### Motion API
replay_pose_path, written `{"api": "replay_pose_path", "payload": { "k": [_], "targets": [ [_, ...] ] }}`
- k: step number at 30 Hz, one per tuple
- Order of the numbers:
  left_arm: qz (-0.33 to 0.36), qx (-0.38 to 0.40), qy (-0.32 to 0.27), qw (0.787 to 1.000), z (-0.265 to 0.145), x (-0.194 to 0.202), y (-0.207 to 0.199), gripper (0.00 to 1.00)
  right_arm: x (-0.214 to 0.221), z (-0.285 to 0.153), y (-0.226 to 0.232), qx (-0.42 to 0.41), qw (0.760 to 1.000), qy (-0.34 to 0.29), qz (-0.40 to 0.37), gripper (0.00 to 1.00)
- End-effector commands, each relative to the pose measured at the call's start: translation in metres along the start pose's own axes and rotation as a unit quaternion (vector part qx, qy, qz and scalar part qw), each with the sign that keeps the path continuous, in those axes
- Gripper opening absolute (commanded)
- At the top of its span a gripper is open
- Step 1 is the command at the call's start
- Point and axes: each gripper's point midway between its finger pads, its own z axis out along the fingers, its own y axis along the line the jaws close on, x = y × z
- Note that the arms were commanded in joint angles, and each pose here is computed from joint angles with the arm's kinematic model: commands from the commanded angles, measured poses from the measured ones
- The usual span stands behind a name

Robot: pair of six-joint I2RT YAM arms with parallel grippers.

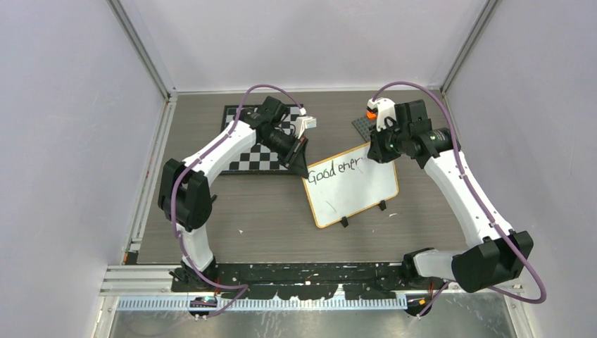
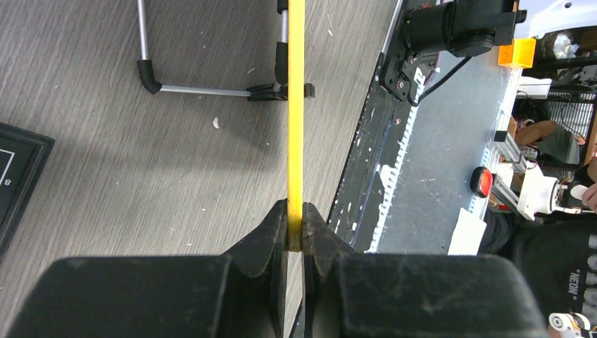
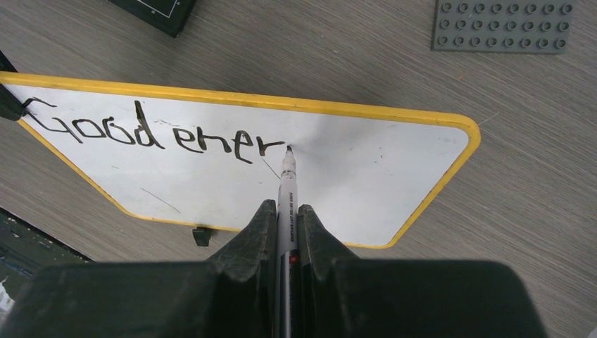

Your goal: Write a sentence on the whiteboard

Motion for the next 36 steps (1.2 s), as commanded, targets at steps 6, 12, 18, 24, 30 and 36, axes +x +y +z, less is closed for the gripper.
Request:
{"api": "replay_pose_path", "payload": {
  "k": [6, 12, 18, 24, 30, 36],
  "targets": [
    [0.013, 0.011, -0.002, 1.0, 0.001, -0.006, -0.008, 0.02, -0.022, -0.004, -0.009, 0.021, 0.999, -0.036, -0.005, 0.0],
    [0.013, 0.011, -0.001, 1.0, 0.002, -0.006, -0.007, 0.02, -0.028, -0.002, -0.009, 0.019, 0.999, -0.043, -0.002, 0.0],
    [0.013, 0.011, -0.001, 1.0, 0.002, -0.006, -0.007, 0.02, -0.029, 0.001, -0.002, -0.002, 0.999, -0.044, 0.003, 0.0],
    [0.012, 0.011, 0.001, 1.0, 0.002, -0.005, -0.006, 0.02, -0.022, 0.002, 0.002, -0.013, 0.999, -0.034, 0.002, 0.0],
    [0.011, 0.013, 0.001, 1.0, 0.003, -0.005, -0.005, 0.02, -0.008, 0.005, 0.004, -0.018, 1.0, -0.019, -0.001, 0.0],
    [0.011, 0.012, 0.002, 1.0, 0.003, -0.005, -0.005, 0.02, 0.002, 0.007, -0.001, -0.004, 1.0, -0.006, -0.007, 0.0]
  ]
}}
